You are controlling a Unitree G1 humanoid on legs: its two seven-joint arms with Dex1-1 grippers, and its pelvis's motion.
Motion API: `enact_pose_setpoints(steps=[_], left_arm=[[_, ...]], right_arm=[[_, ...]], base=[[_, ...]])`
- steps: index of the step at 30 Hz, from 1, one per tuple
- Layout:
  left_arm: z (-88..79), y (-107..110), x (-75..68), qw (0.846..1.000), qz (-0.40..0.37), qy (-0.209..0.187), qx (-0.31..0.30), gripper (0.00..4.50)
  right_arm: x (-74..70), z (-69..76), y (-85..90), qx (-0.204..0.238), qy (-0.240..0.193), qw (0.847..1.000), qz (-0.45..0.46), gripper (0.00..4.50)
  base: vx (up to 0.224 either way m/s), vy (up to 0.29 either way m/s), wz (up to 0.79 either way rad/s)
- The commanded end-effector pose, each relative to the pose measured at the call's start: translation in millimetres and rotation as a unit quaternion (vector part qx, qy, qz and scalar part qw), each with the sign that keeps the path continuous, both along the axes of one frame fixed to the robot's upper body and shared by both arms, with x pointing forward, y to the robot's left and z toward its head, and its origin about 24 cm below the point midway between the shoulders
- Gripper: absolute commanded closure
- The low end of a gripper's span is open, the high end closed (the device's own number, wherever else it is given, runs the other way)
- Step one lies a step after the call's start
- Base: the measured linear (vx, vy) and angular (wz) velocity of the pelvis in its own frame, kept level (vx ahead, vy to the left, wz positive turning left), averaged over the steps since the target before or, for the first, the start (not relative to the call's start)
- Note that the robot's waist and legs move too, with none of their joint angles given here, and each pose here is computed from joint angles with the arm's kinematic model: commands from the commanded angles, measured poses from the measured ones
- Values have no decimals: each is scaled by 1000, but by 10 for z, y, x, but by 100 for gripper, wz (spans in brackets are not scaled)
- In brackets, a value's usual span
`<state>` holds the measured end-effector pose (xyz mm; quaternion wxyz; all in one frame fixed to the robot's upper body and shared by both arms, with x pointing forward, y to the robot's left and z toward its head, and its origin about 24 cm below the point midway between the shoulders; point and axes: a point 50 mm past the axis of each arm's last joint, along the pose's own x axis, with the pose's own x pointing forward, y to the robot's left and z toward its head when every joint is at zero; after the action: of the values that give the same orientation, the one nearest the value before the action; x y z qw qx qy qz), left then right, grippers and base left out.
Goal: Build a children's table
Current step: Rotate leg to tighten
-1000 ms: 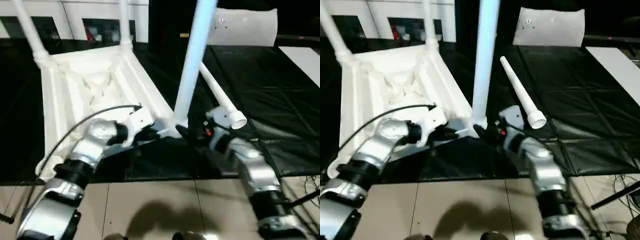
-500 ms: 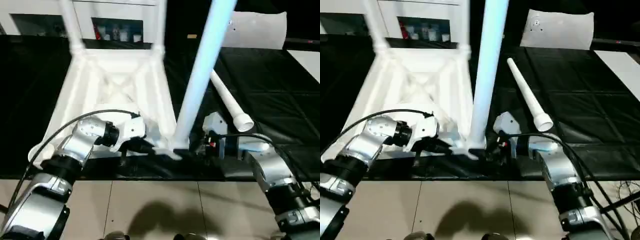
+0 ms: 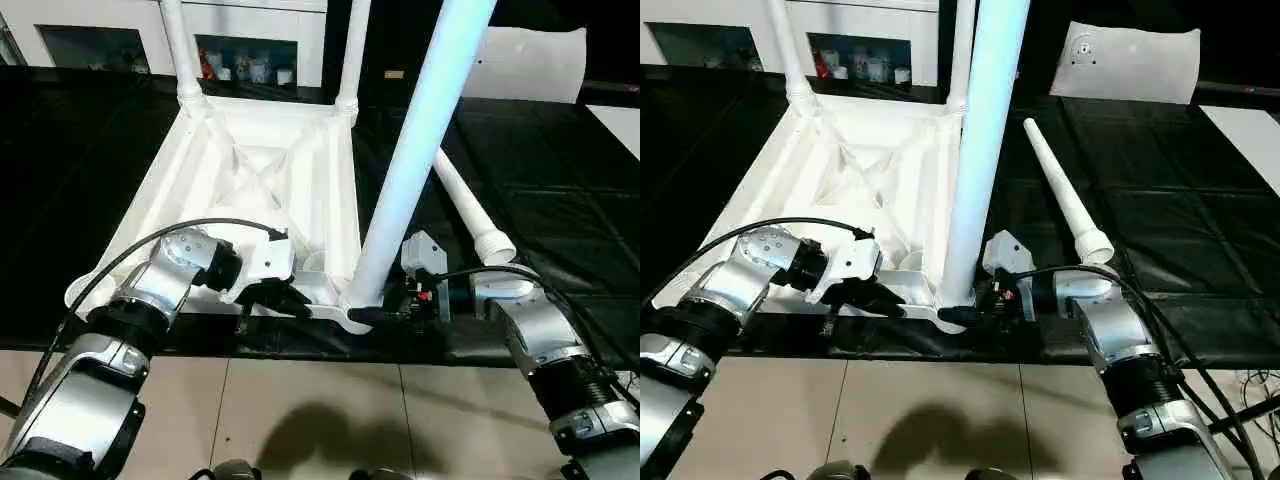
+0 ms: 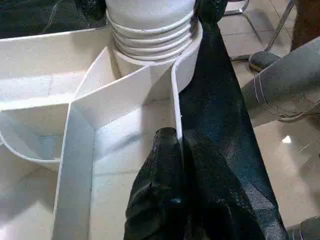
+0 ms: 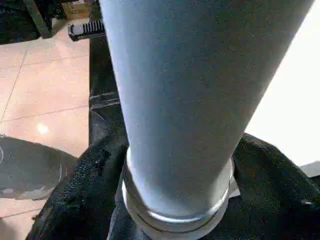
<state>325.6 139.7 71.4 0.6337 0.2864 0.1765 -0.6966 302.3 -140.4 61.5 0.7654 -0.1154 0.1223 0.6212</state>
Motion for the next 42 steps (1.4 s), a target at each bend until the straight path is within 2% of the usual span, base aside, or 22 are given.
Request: enact_pose_setpoints(steps=[1,5,12,13,17,19,22,24,27,31,35,37,40,41,42], left_arm=[[-96,-67,-70,997,-55,21,45,450],[-100,-53,-65,997,-55,22,48,450],[-112,-41,-39,998,-33,21,47,450],[-97,-102,1,1000,7,21,19,450],[-66,-269,55,995,84,26,-45,450],[-55,-463,74,985,147,24,-88,450],[-50,-609,107,974,198,20,-110,450],[-48,-685,107,969,214,23,-118,450],[-25,-874,159,952,277,8,-131,450],[5,-950,174,940,316,-10,-129,450],[14,-941,182,940,317,-24,-121,450],[-8,-880,176,944,309,-27,-109,450],[-43,-784,156,950,295,-29,-96,450],[-66,-711,141,953,287,-26,-88,450],[-66,-711,141,953,287,-26,-88,450]], right_arm=[[15,16,-3,-16,-5,1000,15,141],[15,11,2,-15,-1,1000,18,170],[-7,-27,47,-3,12,1000,21,178],[-14,-48,95,14,22,1000,1,178],[-6,-111,232,48,38,996,-67,179],[15,-210,393,47,41,989,-137,180],[53,-237,549,78,67,975,-199,180],[71,-234,633,92,73,967,-224,180],[133,-219,881,117,92,941,-304,180],[180,-176,1015,120,94,921,-359,182],[205,-104,1066,140,84,916,-367,182],[206,-82,1039,146,74,916,-366,132],[208,-87,952,145,65,916,-369,116],[206,-84,873,145,54,918,-366,87],[206,-84,873,145,54,918,-366,87]], base=[[0,0,0],[0,0,0],[0,0,0],[0,0,0],[0,0,0],[0,0,0],[0,0,0],[0,0,0],[0,0,0],[0,0,0],[0,0,0],[0,0,0],[0,0,0],[0,0,0],[0,0,0]])
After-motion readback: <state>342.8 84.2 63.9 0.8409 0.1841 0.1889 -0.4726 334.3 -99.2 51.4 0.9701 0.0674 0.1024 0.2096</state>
